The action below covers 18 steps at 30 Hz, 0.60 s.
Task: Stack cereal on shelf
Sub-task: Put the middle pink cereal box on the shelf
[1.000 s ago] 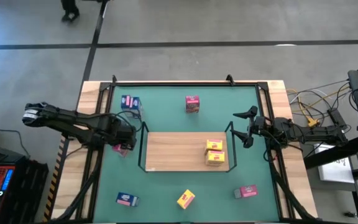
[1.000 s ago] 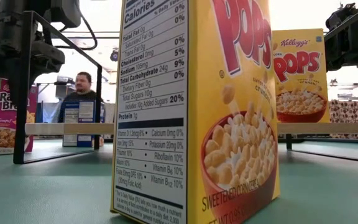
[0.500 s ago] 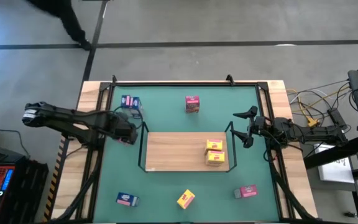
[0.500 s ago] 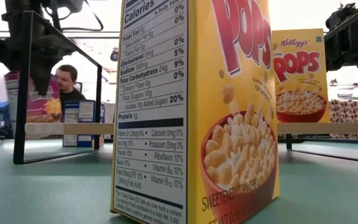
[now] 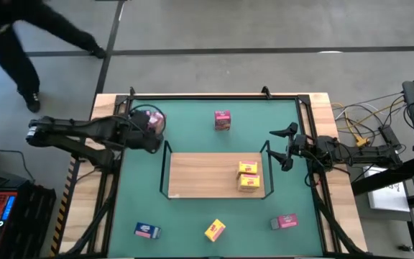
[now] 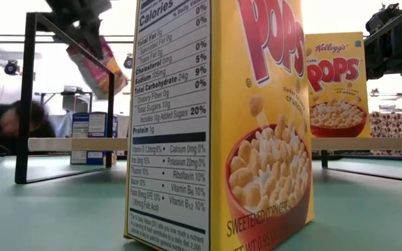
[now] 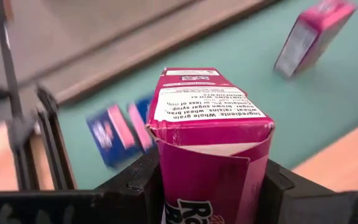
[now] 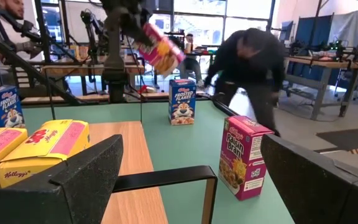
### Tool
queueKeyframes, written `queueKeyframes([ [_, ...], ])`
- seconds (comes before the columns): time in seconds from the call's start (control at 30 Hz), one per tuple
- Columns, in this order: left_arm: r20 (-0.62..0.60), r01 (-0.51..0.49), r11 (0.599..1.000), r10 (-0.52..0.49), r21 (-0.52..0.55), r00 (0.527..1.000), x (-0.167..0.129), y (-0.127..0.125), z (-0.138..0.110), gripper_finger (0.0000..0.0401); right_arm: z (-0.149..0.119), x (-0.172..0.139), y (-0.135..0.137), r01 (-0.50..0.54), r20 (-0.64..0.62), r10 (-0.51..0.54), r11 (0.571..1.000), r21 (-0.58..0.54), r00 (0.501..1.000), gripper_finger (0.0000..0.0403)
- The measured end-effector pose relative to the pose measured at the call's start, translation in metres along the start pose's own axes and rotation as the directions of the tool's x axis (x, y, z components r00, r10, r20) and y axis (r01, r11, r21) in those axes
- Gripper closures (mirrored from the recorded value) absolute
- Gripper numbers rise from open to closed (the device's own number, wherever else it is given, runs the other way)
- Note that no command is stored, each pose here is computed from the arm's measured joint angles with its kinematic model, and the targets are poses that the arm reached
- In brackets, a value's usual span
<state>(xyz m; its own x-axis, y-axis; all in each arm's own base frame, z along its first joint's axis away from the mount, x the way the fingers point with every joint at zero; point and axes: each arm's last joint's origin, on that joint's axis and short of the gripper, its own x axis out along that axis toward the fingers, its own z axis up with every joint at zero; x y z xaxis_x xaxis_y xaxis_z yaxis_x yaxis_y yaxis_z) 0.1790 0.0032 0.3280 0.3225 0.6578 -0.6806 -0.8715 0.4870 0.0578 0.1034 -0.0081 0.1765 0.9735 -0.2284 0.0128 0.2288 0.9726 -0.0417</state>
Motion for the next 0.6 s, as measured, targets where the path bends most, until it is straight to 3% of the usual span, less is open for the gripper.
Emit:
queueKeyframes([
  [0.3,0.091,0.084,0.976,-0.104,0.202,0.99,-0.01,-0.029,0.03,0.0261,0.0,0.0,0.0,0.0,0.0,0.0,1.0,0.0,1.0,0.0033],
  [0.47,0.006,0.156,0.928,-0.167,0.338,0.986,-0.002,-0.054,0.034,0.0261,0.0,0.0,0.0,0.0,0.0,0.0,1.0,0.0,1.0,0.0033],
  [0.6,-0.098,0.246,0.9,-0.226,0.36,0.969,0.004,-0.073,0.034,0.0261,0.0,0.0,0.0,0.0,0.0,0.0,1.0,0.0,1.0,0.0033],
])
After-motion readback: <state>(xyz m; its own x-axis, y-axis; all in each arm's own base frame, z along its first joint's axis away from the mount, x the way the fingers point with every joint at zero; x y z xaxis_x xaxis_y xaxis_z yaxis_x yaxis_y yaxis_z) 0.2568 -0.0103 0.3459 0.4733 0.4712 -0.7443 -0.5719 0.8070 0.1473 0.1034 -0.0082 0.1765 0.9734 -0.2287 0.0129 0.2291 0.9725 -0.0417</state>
